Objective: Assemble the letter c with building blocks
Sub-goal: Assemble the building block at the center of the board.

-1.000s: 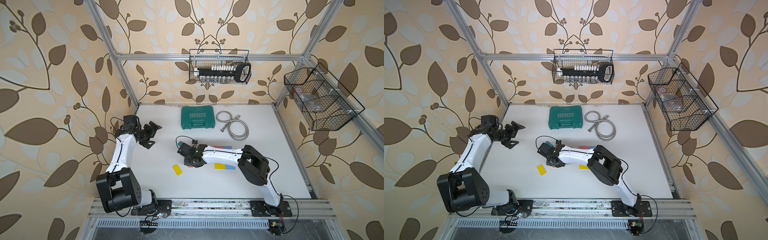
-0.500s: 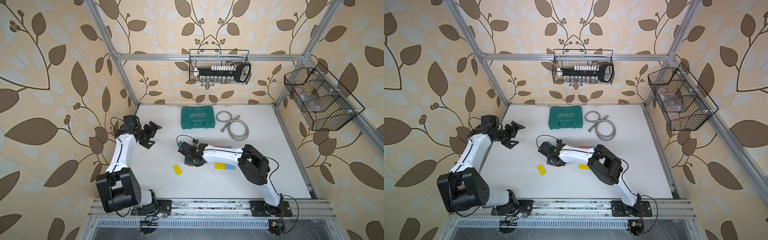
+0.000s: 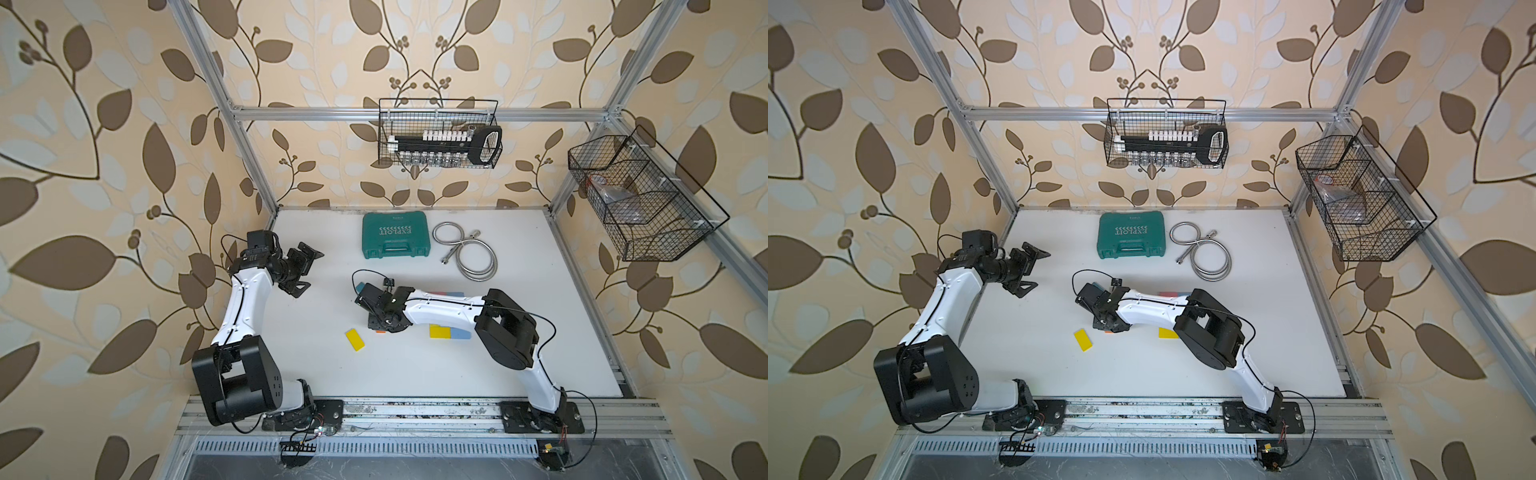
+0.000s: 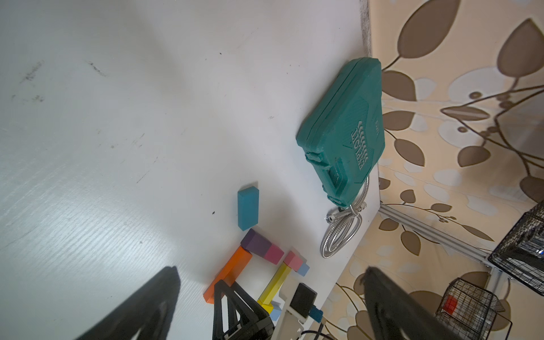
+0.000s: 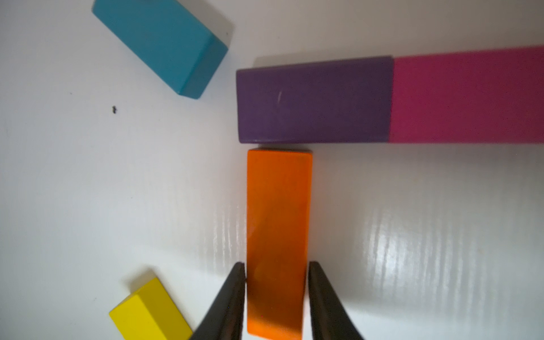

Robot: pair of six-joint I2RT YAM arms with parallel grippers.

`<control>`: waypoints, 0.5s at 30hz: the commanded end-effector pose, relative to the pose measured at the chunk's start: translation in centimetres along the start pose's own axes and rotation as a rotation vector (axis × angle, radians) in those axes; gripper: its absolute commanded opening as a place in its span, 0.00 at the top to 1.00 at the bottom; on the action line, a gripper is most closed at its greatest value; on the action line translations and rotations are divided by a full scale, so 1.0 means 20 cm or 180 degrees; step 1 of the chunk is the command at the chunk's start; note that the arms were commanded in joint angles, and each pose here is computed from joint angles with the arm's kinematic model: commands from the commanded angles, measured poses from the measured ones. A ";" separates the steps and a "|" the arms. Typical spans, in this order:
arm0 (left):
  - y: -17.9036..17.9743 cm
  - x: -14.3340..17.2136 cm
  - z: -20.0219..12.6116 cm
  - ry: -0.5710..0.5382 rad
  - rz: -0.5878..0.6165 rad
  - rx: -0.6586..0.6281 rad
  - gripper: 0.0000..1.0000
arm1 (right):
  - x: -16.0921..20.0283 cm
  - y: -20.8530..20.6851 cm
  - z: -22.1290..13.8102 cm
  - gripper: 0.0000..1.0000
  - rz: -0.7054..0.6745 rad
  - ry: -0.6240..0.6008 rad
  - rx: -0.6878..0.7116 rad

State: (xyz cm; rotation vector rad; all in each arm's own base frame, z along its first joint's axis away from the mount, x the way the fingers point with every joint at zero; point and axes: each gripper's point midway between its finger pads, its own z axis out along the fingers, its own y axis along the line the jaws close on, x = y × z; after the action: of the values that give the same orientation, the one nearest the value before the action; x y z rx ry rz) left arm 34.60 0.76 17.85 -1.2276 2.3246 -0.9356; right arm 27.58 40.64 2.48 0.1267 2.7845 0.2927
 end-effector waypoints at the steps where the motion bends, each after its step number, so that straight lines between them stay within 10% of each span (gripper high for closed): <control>1: -0.07 0.02 -0.03 -0.0024 0.0132 0.0126 0.01 | 0.01 -0.02 0.03 0.55 -0.0045 0.0033 0.0076; 15: -0.08 0.03 -0.05 -0.0035 0.0163 0.0147 0.01 | -0.03 0.09 -0.26 0.34 -0.0348 -0.0126 -0.0406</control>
State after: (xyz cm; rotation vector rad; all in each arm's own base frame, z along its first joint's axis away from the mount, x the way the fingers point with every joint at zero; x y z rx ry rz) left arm 34.58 0.61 17.93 -1.2221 2.3262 -0.9378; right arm 27.25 41.18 5.69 0.0125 2.7387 0.3805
